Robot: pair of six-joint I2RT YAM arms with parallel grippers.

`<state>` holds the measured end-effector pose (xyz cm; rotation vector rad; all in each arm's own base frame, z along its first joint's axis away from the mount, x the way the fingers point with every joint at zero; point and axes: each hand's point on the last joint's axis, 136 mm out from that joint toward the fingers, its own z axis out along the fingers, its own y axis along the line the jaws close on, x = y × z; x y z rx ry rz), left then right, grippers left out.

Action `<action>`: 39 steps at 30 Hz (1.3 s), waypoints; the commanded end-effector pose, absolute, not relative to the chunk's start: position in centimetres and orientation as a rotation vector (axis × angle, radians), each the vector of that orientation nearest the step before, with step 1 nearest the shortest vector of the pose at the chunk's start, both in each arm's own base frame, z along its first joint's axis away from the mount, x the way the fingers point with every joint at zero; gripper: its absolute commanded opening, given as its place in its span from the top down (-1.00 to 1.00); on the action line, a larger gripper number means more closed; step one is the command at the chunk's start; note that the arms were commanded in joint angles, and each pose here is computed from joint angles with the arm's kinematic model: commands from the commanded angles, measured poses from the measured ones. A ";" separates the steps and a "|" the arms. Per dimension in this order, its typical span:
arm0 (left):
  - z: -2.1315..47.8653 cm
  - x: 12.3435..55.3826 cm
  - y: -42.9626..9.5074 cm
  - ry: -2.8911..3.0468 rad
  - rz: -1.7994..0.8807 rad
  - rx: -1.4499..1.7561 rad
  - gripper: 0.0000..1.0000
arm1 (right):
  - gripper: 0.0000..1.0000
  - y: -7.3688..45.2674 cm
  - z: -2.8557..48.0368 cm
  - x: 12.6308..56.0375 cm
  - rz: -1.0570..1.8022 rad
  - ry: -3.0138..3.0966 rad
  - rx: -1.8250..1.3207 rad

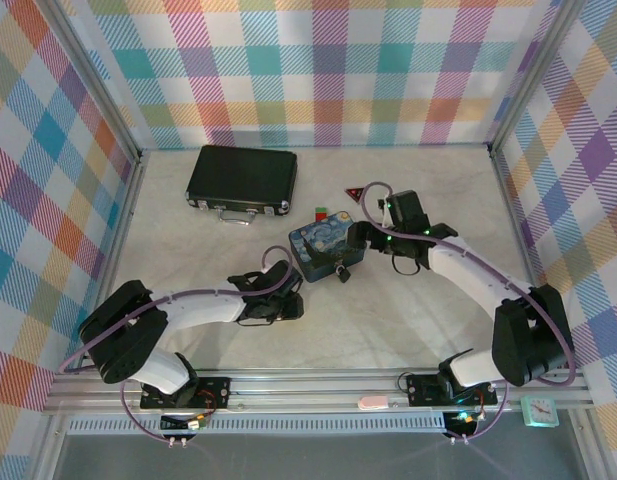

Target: Unlock a padlock with a key

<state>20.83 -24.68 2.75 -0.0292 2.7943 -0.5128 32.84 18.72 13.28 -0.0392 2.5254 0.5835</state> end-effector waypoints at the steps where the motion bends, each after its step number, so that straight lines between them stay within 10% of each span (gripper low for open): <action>1: 4.1 21.1 -24.6 2.752 -0.528 -0.070 0.04 | -0.98 21.2 14.0 29.7 0.666 2.530 -0.177; 15: 10.0 26.1 -12.4 2.383 -0.455 -0.541 -0.27 | -0.37 34.3 8.9 18.8 0.565 2.657 -0.860; 39: 11.3 29.5 -6.8 2.172 -0.606 -0.829 -0.37 | 0.11 37.7 0.6 20.6 0.308 2.691 -1.132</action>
